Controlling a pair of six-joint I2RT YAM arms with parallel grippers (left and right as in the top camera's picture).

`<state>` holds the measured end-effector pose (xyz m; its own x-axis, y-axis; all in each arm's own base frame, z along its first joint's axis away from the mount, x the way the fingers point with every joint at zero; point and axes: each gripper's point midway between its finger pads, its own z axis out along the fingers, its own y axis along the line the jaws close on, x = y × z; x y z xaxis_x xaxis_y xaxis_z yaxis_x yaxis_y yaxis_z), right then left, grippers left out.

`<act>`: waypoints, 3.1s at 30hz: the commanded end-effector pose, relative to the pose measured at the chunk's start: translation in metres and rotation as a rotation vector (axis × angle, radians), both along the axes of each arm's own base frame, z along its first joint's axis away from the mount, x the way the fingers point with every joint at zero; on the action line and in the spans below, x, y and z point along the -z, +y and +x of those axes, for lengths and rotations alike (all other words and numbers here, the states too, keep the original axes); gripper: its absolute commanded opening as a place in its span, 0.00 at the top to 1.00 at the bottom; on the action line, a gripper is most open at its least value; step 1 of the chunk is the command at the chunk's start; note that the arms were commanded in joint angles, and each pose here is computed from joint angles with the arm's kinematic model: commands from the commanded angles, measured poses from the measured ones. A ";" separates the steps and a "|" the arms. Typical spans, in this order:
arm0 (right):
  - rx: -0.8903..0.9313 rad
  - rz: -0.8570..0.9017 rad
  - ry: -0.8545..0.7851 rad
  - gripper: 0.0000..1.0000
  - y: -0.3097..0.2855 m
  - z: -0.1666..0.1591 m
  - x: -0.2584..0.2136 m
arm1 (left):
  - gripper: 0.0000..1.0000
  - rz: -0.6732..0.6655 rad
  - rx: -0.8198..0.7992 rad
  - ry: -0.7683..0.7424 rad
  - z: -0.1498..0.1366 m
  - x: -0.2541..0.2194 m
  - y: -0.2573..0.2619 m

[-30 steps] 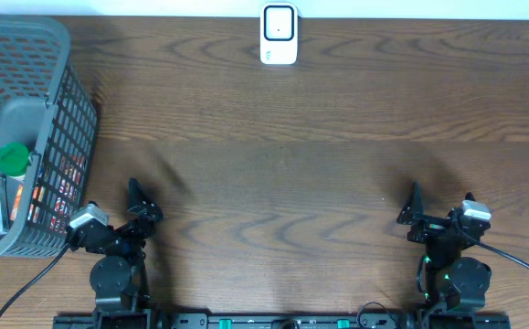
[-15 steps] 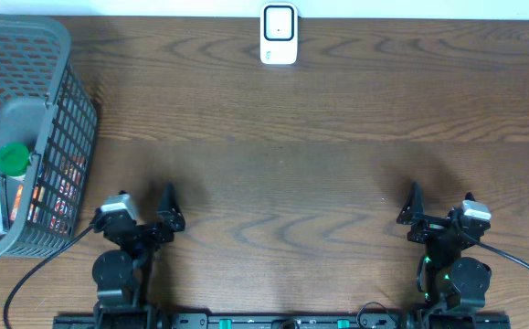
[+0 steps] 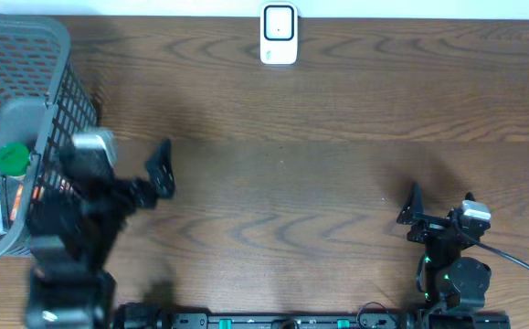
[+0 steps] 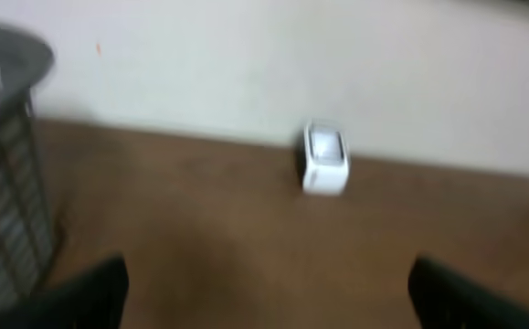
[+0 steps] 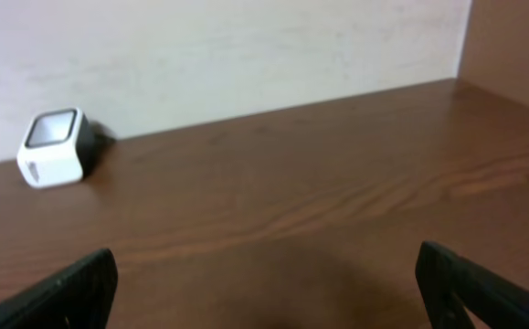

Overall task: Scan the item barcode
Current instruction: 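Reach the left gripper into the basket and grasp the green-lidded jar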

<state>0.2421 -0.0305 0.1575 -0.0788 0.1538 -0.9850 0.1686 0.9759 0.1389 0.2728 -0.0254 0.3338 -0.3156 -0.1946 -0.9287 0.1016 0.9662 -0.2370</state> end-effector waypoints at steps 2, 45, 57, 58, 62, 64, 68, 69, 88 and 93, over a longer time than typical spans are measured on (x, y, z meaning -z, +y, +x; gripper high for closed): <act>-0.005 -0.010 -0.003 0.01 0.001 0.000 0.000 | 0.02 0.077 -0.201 0.034 0.014 -0.081 0.037; -0.005 -0.010 -0.003 0.01 0.001 0.000 0.000 | 0.02 -0.320 -1.152 0.747 0.035 0.059 0.307; -0.005 -0.010 -0.003 0.01 0.001 0.000 0.000 | 0.02 -0.343 -1.145 1.010 0.053 0.158 0.321; -0.005 -0.010 -0.003 0.01 0.001 0.000 0.000 | 0.02 -0.344 -1.143 1.027 0.054 0.165 0.322; -0.005 -0.010 -0.003 0.01 0.001 0.000 0.000 | 0.02 -0.349 -1.138 1.103 0.054 0.191 0.322; -0.005 -0.010 -0.003 0.01 0.001 0.000 0.000 | 0.02 -0.351 -1.134 1.141 0.053 0.205 0.321; -0.005 -0.010 -0.003 0.01 0.001 0.000 0.000 | 0.02 -0.355 -1.127 1.207 0.052 0.231 0.320; -0.005 -0.010 -0.003 0.01 0.001 0.000 0.000 | 0.02 -0.355 -1.126 1.218 0.052 0.236 0.320; -0.005 -0.010 -0.003 0.01 0.001 0.000 0.000 | 0.02 -0.356 -1.123 1.240 0.055 0.273 0.323; -0.005 -0.010 -0.003 0.01 0.001 0.000 0.000 | 0.02 -0.356 -1.122 1.249 0.053 0.287 0.321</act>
